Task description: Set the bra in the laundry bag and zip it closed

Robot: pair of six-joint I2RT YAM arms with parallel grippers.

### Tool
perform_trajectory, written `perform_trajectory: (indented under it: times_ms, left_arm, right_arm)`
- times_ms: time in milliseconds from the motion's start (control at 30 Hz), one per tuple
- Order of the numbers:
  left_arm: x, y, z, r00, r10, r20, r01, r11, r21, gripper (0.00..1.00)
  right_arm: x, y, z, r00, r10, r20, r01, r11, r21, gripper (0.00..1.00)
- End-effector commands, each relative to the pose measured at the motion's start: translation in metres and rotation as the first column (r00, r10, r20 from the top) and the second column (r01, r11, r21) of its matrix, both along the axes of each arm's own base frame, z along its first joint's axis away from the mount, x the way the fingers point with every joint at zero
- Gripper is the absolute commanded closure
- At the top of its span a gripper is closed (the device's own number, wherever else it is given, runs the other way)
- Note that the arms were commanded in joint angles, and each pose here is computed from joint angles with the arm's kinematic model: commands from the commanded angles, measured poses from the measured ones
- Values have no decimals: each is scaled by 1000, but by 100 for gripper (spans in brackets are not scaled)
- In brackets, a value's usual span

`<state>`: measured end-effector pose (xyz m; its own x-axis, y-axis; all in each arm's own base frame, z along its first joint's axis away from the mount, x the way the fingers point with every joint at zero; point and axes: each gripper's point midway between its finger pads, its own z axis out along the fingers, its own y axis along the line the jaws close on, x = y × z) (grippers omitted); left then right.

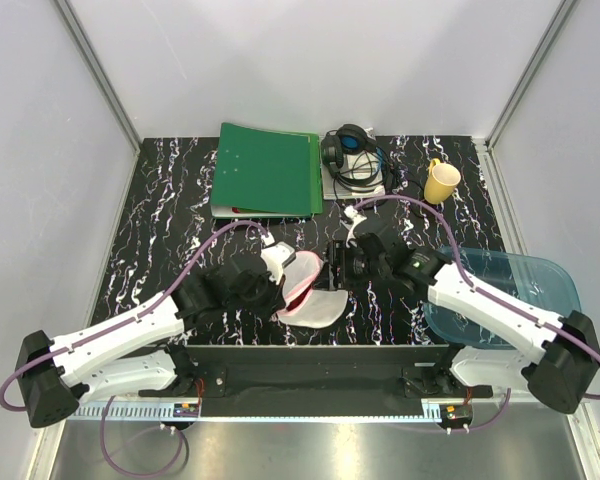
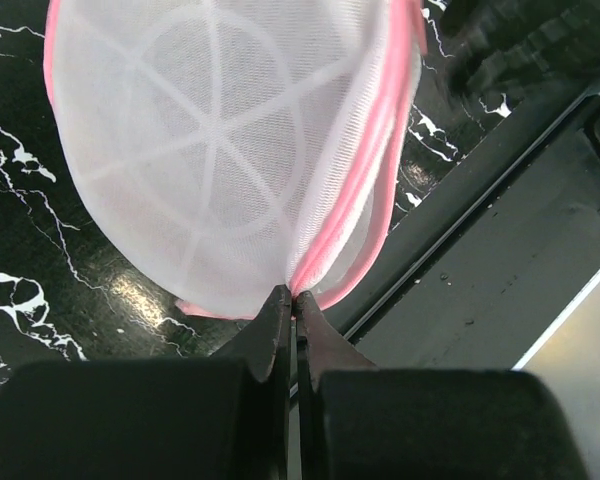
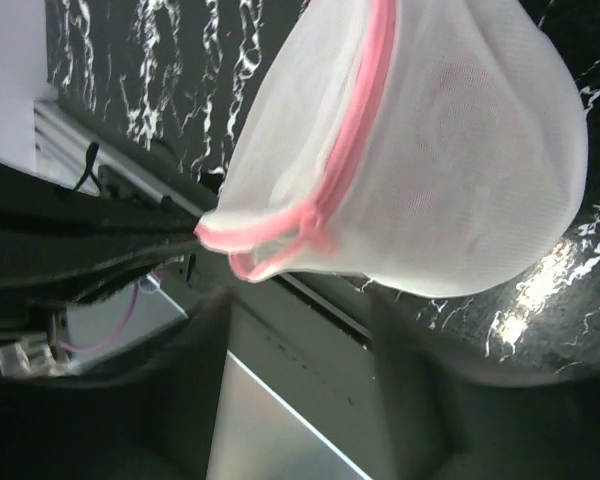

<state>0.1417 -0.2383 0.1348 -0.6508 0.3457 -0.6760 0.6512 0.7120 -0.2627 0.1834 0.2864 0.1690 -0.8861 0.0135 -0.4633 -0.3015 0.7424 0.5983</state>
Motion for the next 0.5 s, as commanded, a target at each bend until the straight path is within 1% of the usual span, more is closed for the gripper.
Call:
perform_trajectory:
  times_ms: [0,67,100,133,167,200,267,300,367,467]
  left_arm:
    - [10,-7,30,994,-28,104,34,998,-50,100]
    - [12,-7,32,992,-33,123,39,998,-49,100]
    - [12,-7,32,991,-35,128,42,998,-49,100]
    - [12,-7,33,990,-42,133,49,998,-49,100]
    - [12,-8,33,990,-47,136,54,997,-51,100]
    - [12,-9,35,988,-55,145,64,997,-52,100]
    - [12,-10,37,983,-74,167,82,996,-43,100]
    - [13,-10,38,981,-73,181,81,996,-37,100]
    - [18,-10,41,973,-80,215,86,996,-17,100]
    - [20,-11,46,963,-98,252,101,995,3,100]
  right_arm:
    - [-4,-8,42,999,-44,-25,46,994,101,17]
    - [7,-13,53,995,-81,-65,89,987,136,12]
    - [19,-18,49,989,-114,-91,125,983,132,11]
    - [24,-18,49,987,-117,-107,131,982,134,11]
    - [30,-16,55,988,-118,-102,131,982,138,11]
    - [36,-12,48,985,-114,-126,129,985,118,11]
    - [42,-2,51,986,-71,-151,91,987,131,11]
    - [48,3,36,979,-67,-195,89,991,104,11]
    - [51,8,36,976,-40,-212,60,994,91,15]
    - [54,9,19,968,-23,-248,31,999,30,20]
